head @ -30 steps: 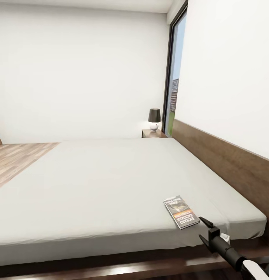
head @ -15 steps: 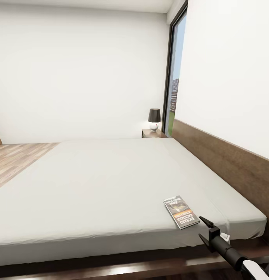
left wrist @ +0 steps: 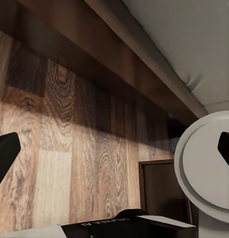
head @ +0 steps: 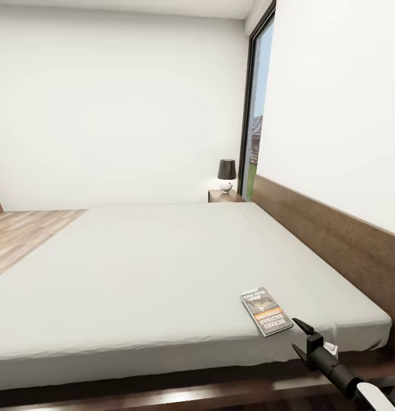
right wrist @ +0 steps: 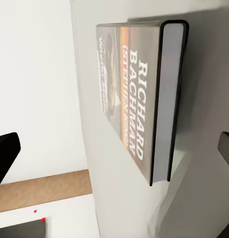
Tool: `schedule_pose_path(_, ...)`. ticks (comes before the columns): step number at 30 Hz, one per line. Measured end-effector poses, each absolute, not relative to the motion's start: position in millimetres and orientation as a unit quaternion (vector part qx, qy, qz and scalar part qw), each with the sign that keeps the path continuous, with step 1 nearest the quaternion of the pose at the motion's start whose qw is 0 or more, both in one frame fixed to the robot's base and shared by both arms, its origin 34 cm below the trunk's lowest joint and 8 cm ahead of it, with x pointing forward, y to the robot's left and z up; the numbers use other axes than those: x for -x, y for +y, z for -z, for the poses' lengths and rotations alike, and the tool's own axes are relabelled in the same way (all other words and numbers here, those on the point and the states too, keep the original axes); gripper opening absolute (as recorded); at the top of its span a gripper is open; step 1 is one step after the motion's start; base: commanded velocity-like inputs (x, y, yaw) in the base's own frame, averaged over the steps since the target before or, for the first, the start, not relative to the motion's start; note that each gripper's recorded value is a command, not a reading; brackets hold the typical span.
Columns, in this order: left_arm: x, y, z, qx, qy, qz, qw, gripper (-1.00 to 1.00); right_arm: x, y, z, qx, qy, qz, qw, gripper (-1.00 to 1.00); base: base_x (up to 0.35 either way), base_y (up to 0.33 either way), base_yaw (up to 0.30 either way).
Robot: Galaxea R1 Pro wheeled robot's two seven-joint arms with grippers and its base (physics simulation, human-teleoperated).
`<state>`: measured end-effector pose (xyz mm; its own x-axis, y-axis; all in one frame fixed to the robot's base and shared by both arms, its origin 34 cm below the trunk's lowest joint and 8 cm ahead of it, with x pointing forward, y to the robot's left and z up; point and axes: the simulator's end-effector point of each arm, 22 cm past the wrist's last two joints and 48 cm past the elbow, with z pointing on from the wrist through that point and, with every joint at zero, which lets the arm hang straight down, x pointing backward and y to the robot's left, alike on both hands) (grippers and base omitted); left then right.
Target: In the bedroom, move the book from the bed onto either nightstand, and place the two sandals side by side next to the bed.
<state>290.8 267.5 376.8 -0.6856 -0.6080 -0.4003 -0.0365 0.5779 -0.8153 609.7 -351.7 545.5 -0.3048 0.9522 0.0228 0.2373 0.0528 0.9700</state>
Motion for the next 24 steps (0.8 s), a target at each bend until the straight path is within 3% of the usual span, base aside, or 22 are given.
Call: schedule_pose_path(24, -290.9, 268.0, -377.2, 0.197, 0.818, 0.416, 0.344, 1.0, -610.7, -335.7, -541.1, -0.481, 0.62, -0.513, 0.349, 1.0, 0.0, 0.0, 0.0)
